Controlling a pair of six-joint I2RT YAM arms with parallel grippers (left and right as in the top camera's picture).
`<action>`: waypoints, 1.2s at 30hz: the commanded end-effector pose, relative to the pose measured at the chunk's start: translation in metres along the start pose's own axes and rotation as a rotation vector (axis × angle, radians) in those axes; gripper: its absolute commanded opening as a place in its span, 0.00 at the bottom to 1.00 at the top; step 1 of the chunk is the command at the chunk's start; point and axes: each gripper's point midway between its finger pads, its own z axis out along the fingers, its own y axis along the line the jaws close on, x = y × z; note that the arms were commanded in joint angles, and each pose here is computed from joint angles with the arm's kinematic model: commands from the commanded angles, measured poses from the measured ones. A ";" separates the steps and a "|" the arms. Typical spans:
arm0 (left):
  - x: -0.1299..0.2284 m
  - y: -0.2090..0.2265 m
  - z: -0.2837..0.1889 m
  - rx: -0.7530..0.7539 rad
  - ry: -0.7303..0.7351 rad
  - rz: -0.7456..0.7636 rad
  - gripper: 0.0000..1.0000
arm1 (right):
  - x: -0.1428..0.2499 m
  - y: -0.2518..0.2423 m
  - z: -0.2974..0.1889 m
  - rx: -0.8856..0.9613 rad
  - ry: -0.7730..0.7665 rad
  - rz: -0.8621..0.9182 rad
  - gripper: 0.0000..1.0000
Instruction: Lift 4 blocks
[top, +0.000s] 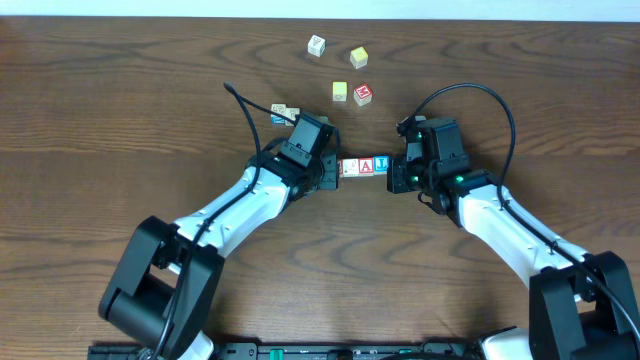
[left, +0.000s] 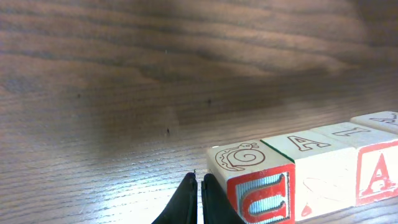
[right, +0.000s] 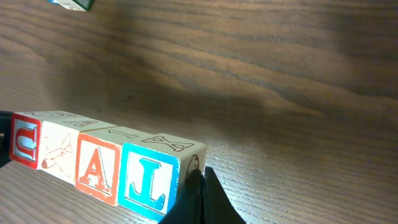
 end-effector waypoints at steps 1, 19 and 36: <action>-0.005 -0.049 -0.022 0.185 -0.010 0.061 0.07 | -0.002 0.070 -0.012 -0.264 0.017 -0.069 0.01; -0.009 -0.052 -0.035 0.195 -0.027 0.063 0.07 | -0.013 0.075 -0.032 -0.260 -0.030 -0.076 0.01; -0.020 -0.059 -0.057 0.218 -0.086 0.072 0.07 | -0.013 0.075 -0.038 -0.258 -0.034 -0.069 0.01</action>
